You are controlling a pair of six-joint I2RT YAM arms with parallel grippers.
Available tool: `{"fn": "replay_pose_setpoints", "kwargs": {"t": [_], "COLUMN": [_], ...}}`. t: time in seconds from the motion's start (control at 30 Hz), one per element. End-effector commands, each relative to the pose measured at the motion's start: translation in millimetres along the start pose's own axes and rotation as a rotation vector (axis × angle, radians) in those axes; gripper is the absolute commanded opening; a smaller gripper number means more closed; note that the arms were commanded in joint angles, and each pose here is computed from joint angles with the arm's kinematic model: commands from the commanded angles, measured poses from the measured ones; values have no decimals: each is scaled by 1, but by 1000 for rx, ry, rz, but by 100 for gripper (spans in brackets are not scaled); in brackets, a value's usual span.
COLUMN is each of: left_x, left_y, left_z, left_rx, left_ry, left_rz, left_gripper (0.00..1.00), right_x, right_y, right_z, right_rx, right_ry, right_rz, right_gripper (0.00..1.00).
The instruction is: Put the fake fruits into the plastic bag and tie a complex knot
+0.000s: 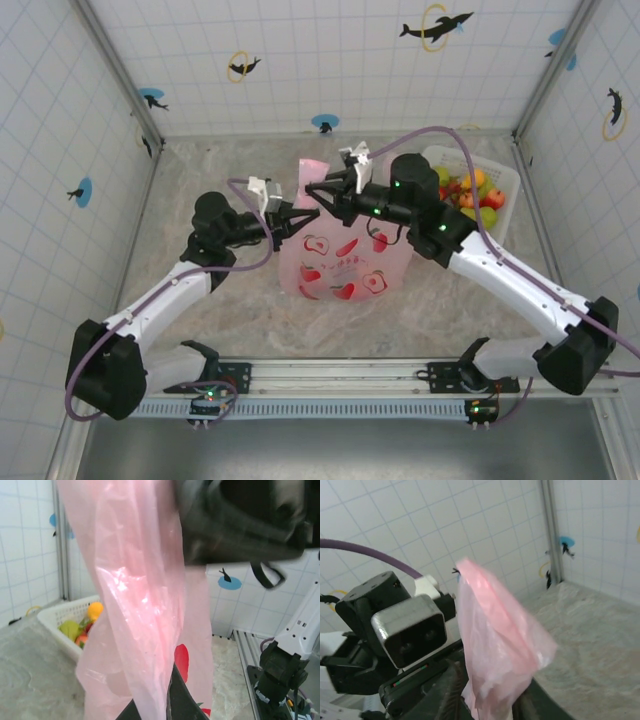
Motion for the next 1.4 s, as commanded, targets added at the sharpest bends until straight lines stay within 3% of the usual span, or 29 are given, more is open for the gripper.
{"fn": "replay_pose_setpoints", "kwargs": {"t": [0.0,0.13,0.23,0.33,0.4,0.47,0.7,0.9,1.07,1.3,1.37], "left_x": [-2,-4,-7,-10,-10,-9,-4,0,1,0,0], "left_y": [1,0,0,1,1,1,2,1,1,1,2], "left_z": [-3,-1,1,2,2,0,-8,-15,-16,-12,-10], "left_rx": [11,12,9,5,6,9,32,49,52,45,40], "left_ry": [-6,-44,-52,-63,-64,-59,-41,-26,-22,-26,-30], "left_rz": [-4,-19,-29,-33,-31,-23,12,29,33,37,40], "left_gripper": [0,0,0,0,0,0,0,0,0,0,0], "right_x": [8,8,4,2,3,7,2,-4,-1,4,4], "right_y": [19,11,2,-10,-17,-22,-9,5,14,29,42], "right_z": [19,6,0,-3,-1,4,27,41,53,69,73], "right_rx": [-79,-67,-64,-54,-53,-56,-98,-123,-152,-178,-174], "right_ry": [16,10,-3,-23,-28,-24,-8,4,24,48,68], "right_rz": [12,27,32,47,71,90,63,31,31,15,-23], "right_gripper": [53,79,86,86,81,68,7,8,20,14,25]}}
Point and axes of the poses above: each hand's point on the last joint's axis, 136 mm out from that joint toward the fingers, its own y axis back along the fingers, its own x axis along the line the jaws close on, z = x × y, the point moved 7 cm from there along y, back along the fingers, and after that the axes turned 7 degrees about y, right-handed, at the moved point
